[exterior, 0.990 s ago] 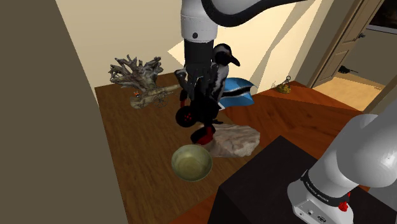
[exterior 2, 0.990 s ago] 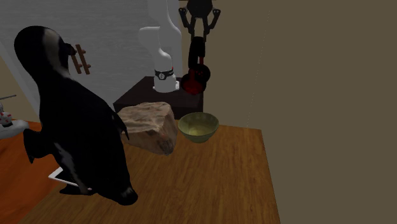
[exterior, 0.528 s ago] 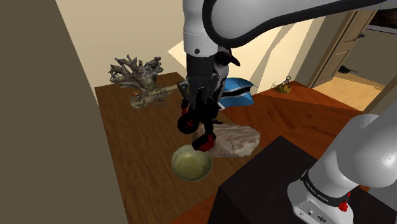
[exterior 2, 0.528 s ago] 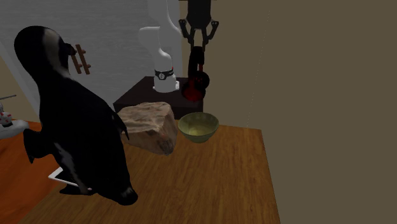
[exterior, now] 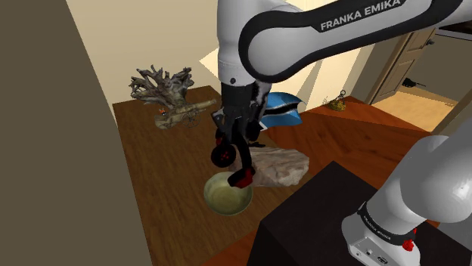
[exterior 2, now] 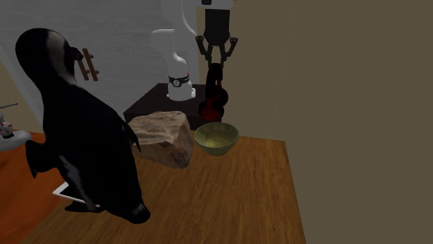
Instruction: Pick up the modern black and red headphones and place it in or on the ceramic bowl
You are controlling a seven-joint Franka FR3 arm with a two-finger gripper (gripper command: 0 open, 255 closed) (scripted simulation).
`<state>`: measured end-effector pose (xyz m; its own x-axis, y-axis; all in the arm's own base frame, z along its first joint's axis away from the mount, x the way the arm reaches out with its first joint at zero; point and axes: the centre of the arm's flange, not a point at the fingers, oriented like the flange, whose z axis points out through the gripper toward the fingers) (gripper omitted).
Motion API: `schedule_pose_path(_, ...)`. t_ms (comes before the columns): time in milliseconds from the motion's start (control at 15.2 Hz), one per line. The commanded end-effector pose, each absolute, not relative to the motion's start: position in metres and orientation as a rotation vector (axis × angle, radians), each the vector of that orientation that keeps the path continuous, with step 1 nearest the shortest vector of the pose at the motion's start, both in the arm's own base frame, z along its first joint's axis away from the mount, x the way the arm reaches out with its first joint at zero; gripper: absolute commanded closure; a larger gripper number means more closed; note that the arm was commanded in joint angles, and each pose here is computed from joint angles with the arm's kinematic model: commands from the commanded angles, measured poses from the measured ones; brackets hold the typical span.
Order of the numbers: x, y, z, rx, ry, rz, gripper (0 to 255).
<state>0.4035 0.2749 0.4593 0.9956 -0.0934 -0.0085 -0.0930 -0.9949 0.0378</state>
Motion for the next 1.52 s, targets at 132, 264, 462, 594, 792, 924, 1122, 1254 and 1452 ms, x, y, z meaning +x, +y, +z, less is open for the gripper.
schedule_pose_path(132, 0.403, 0.276, 0.438, 3.101, -0.145, -0.014, 255)
schedule_pose_path(264, 0.403, 0.276, 0.428, 3.101, -0.145, -0.014, 255)
schedule_pose_path(462, 0.403, 0.276, 0.412, 3.101, -0.145, -0.014, 255)
schedule_pose_path(594, 0.403, 0.276, 0.401, 3.101, -0.145, -0.014, 255)
schedule_pose_path(792, 0.403, 0.276, 0.385, 3.101, -0.145, -0.014, 255)
schedule_pose_path(924, 0.403, 0.276, 0.373, 3.101, -0.145, -0.014, 255)
schedule_pose_path(1122, 0.403, 0.276, 0.373, 3.101, -0.145, -0.014, 255)
schedule_pose_path(1254, 0.403, 0.276, 0.373, 3.101, -0.145, -0.014, 255)
schedule_pose_path(1452, 0.403, 0.276, 0.373, 3.101, -0.145, -0.014, 255)
